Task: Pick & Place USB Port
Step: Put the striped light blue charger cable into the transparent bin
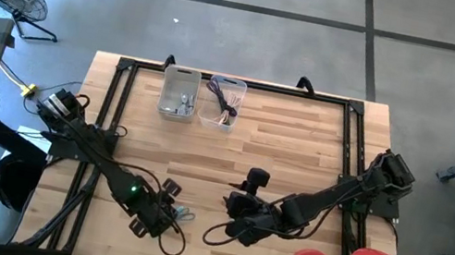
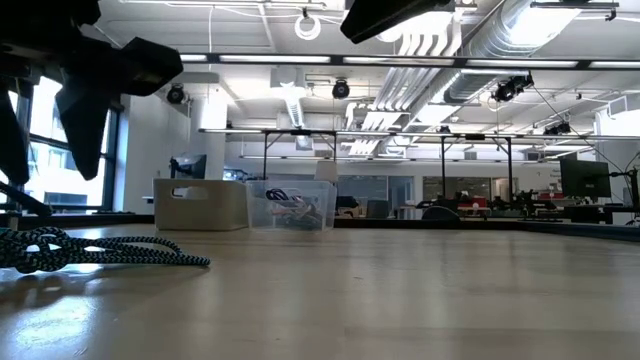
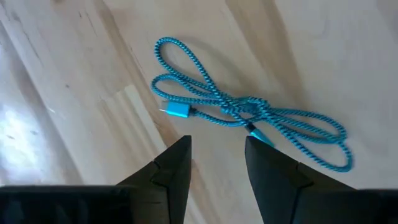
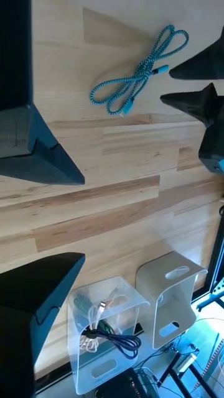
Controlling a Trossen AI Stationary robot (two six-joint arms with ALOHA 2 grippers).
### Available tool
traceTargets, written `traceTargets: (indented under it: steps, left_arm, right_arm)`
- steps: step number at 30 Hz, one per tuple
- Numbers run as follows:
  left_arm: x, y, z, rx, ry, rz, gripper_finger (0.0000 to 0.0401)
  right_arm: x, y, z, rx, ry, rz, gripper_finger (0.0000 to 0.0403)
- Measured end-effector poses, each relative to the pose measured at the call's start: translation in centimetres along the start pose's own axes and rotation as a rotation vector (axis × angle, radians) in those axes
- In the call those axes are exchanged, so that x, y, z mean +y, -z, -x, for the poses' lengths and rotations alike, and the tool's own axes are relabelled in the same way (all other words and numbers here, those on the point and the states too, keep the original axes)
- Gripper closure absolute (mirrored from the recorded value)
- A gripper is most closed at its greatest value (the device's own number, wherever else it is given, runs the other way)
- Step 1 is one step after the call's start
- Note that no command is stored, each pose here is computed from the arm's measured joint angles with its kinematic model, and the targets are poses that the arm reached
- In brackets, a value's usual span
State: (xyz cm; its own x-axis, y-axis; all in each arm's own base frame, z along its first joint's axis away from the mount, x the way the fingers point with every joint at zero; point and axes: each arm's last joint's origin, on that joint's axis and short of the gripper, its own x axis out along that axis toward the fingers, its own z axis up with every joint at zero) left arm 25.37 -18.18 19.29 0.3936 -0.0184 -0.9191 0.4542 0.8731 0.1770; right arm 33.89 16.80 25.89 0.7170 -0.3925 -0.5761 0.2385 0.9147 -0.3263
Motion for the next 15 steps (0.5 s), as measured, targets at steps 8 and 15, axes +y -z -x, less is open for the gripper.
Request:
traceTargets:
  steps: [8,15]
  left_arm:
    - [-0.22,-0.17,0.01,-0.006,0.078,0.171,0.0256]
    - [-0.27,-0.34,0.01,-0.016,0.094,0.306,0.0256]
  right_arm:
    - [0.01,0.0,0.0,0.0,-0.002,-0.003,0.0222]
    - [0.16,-0.05,0.02,0.005,-0.041,-0.009,0.0222]
